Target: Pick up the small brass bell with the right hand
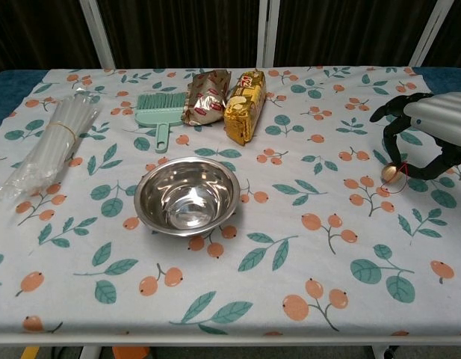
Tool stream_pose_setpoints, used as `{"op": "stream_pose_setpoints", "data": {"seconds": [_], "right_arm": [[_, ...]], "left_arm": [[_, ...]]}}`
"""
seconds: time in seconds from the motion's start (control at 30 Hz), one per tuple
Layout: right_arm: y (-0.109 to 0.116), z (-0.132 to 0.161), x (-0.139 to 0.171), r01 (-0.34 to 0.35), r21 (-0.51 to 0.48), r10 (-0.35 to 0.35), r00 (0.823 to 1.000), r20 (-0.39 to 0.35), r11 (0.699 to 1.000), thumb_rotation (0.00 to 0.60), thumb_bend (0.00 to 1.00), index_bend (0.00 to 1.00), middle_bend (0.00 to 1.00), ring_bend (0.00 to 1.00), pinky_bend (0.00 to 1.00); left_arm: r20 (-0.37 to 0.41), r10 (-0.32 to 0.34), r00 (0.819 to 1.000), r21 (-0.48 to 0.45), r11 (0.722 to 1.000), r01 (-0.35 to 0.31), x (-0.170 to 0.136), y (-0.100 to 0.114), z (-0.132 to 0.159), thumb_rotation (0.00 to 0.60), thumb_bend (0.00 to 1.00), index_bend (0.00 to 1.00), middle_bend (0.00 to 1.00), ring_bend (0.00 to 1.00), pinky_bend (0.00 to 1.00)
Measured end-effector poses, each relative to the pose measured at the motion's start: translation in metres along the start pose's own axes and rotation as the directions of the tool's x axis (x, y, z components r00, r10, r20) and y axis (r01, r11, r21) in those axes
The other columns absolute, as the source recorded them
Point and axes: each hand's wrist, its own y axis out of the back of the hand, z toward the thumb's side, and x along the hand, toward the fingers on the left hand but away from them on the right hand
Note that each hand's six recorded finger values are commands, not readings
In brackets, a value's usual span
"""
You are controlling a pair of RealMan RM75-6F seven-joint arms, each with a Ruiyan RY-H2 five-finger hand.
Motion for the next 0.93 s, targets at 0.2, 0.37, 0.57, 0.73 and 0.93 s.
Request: {"op": "stream_pose_setpoints", "data": {"seconds": [0.2,0.37,0.57,0.73,0.93], "right_arm": [[-0.003,-0.002,0.001,-0.023,-0.002,0.023,1.0,0.006,1.0,0.6,0.3,0.43,0.05,0.0,0.0],[-0.002,-0.006,0.004,-0.037,-0.009,0.037,0.999,0.014,0.999,0.6,0.2,0.09,0.0,0.0,0.0],[0.008,-0.013,0.016,-0.009,-0.029,0.01,1.0,0.027,1.0,0.6,0.12,0.0,0.0,0.0,0.0],[0.019,-0.033,0.048,0.083,-0.049,-0.078,0.993,0.084,0.995,0.6,0.12,0.0,0.0,0.0,0.0],[0.016,-0.078,0.12,0.221,-0.116,-0.187,0.951,0.247,0.968,0.6,0.13,0.0,0.0,0.0,0.0]], "left_arm": [[0.002,0.007,1.0,0.003,1.0,-0.007,-0.001,0.001,0.0,0.6,0.01,0.1,0.07,0.04,0.12],[0.003,0.01,1.0,0.004,1.0,-0.01,0.0,0.002,0.001,0.6,0.01,0.1,0.07,0.04,0.12],[0.015,0.027,1.0,0.012,1.0,-0.028,0.001,0.007,0.005,0.6,0.01,0.1,0.07,0.04,0.12],[0.034,0.069,0.997,0.022,0.997,-0.07,0.0,0.016,0.011,0.6,0.01,0.1,0.07,0.04,0.12],[0.045,0.123,0.991,0.052,0.991,-0.125,0.002,0.027,0.013,0.6,0.01,0.1,0.07,0.04,0.12]]}}
